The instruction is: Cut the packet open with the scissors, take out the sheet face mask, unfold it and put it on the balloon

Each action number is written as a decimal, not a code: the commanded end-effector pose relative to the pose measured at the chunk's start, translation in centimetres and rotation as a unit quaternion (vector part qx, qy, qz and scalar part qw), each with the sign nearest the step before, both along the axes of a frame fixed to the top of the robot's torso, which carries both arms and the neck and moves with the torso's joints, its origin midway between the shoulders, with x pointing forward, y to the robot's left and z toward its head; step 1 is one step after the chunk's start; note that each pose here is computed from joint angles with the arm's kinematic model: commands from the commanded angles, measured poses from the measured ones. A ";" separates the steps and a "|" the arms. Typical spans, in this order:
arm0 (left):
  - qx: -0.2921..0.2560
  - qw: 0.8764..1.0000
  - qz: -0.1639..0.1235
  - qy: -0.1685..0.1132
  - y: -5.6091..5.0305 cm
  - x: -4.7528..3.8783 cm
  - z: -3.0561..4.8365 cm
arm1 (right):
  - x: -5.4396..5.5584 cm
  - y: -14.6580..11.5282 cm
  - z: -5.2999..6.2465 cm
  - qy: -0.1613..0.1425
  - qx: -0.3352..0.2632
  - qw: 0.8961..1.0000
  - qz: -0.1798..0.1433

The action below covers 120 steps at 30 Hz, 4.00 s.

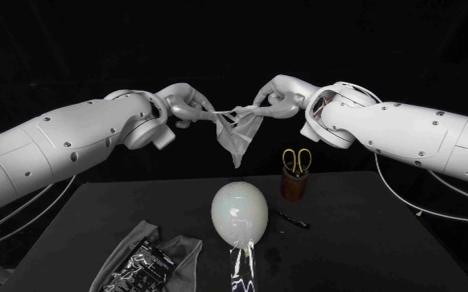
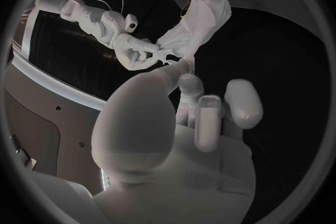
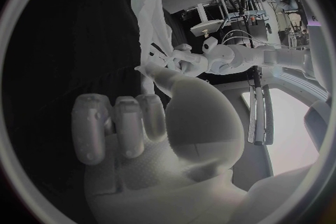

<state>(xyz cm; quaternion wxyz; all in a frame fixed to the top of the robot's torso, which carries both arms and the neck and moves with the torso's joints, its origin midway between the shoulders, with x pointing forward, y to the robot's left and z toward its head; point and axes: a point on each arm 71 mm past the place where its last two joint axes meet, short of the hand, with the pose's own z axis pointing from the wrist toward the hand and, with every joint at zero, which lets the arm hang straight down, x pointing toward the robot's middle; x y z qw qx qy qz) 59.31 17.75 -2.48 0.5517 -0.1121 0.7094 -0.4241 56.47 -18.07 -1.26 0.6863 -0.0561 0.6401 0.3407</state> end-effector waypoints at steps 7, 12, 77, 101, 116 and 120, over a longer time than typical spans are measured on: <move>0.000 0.999 0.001 -0.049 -0.3 0.20 0.81 | 0.1 0.6 0.7 -0.037 -0.087 0.996 -0.001; -0.002 0.997 0.002 -0.077 -0.4 0.40 1.18 | 0.1 1.3 1.1 -0.065 -0.128 0.990 -0.001; 0.100 0.974 -0.007 -0.204 -0.2 1.31 6.21 | 0.0 4.4 2.0 -0.227 -0.267 0.937 -0.009; 0.174 0.967 -0.036 -0.184 -0.9 1.21 5.26 | -0.4 3.7 4.7 -0.295 -0.201 0.934 -0.035; 0.136 0.969 -0.015 -0.206 -0.1 1.37 6.04 | 0.0 3.9 4.0 -0.260 -0.226 0.938 -0.023; 0.131 0.969 -0.015 -0.209 0.0 1.32 6.32 | 0.2 3.6 3.3 -0.249 -0.229 0.941 -0.026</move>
